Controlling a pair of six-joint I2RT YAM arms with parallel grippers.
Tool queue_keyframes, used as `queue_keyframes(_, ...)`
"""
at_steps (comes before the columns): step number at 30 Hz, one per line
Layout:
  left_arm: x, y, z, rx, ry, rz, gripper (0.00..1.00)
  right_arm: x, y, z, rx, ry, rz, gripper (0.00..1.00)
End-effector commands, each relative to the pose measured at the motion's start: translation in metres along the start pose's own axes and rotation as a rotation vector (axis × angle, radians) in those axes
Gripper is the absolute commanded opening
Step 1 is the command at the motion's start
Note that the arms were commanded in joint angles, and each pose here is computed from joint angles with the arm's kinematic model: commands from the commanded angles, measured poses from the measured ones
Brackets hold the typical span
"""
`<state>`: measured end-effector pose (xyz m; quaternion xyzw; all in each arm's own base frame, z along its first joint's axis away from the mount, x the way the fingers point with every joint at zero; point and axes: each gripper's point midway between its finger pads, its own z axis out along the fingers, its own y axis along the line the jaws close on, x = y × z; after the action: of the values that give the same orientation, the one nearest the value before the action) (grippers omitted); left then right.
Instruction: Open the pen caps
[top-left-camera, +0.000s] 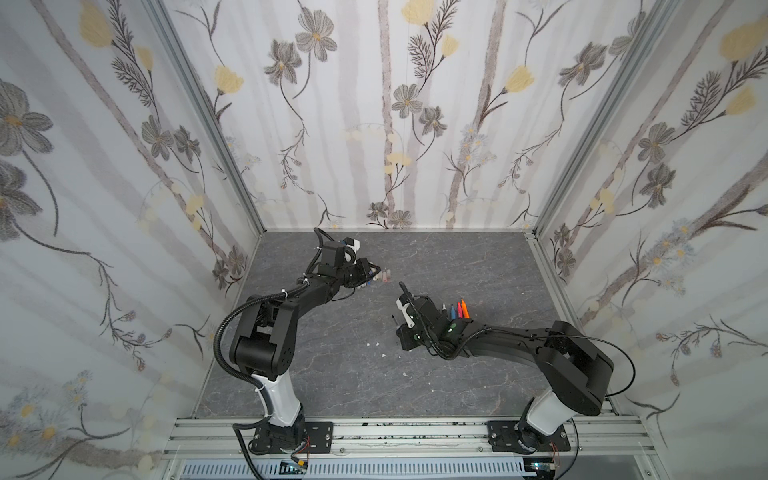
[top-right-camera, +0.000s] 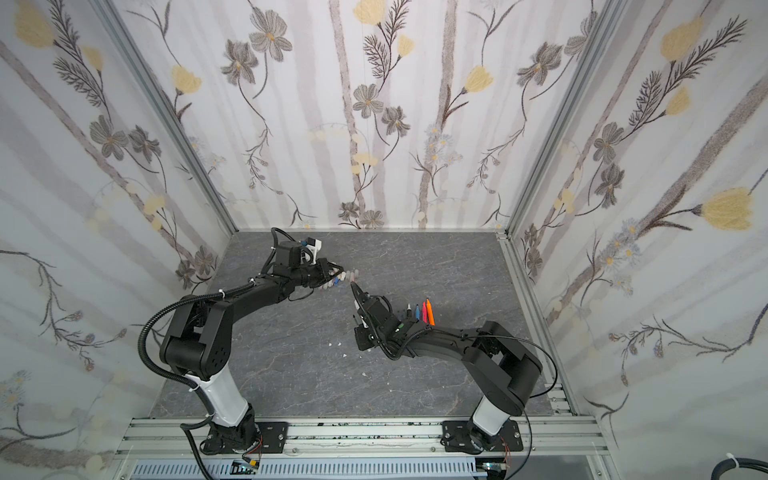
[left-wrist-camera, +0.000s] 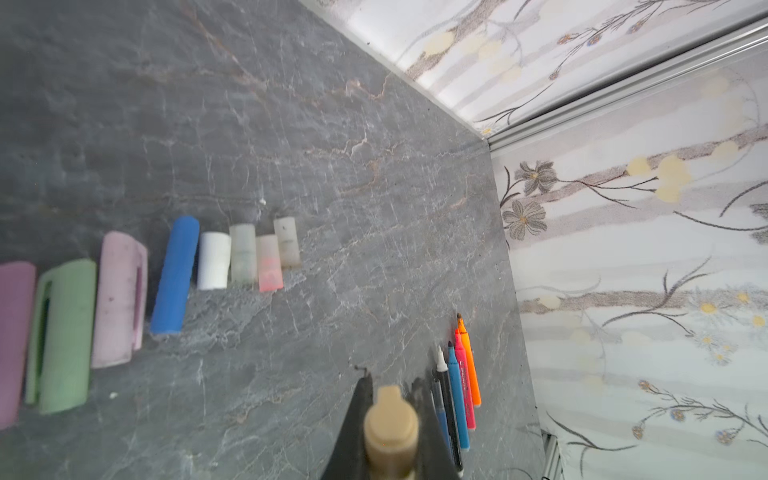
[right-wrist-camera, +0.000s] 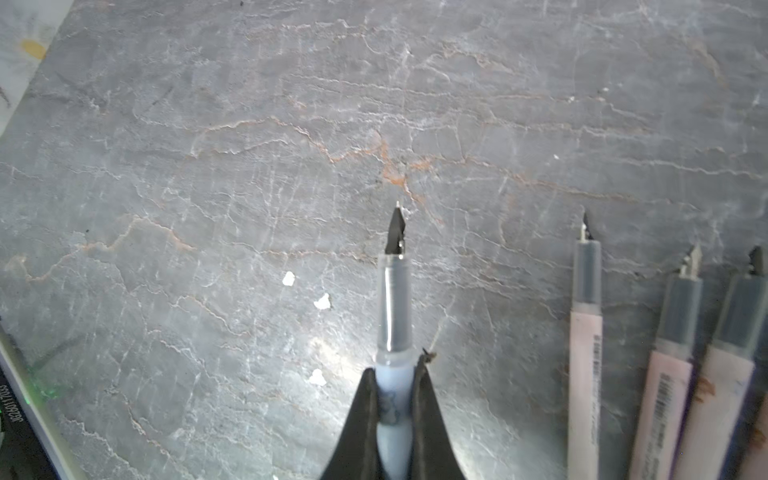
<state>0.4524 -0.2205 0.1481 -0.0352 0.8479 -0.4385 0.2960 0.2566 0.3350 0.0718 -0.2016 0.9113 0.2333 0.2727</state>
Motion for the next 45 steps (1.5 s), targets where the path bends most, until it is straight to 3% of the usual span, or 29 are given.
queue_keyframes(1,-0.019,0.012,-0.007,-0.061,-0.038,0.036,0.0,0.002,-0.002,-0.003,0.005,-0.003,0.024,0.0)
queue_keyframes(4,-0.027,0.03,-0.017,-0.128,-0.042,0.04,0.0,0.003,-0.009,0.002,0.042,0.008,0.032,0.0)
queue_keyframes(12,-0.024,0.124,-0.054,-0.357,-0.055,-0.037,0.0,0.012,-0.039,0.031,0.193,0.086,0.037,0.0)
queue_keyframes(22,-0.015,0.175,-0.037,-0.462,0.009,-0.045,0.0,0.011,-0.068,0.036,0.294,0.116,0.051,0.0)
queue_keyframes(25,-0.011,0.183,-0.032,-0.469,0.026,-0.046,0.01,0.012,-0.069,0.035,0.302,0.122,0.05,0.06)
queue_keyframes(34,-0.01,0.183,-0.022,-0.425,0.033,-0.052,0.17,0.002,-0.066,0.023,0.301,0.094,0.041,0.27)
queue_keyframes(45,-0.014,0.169,-0.024,-0.379,0.013,-0.055,0.31,-0.055,-0.046,-0.022,0.251,-0.089,-0.003,0.52)
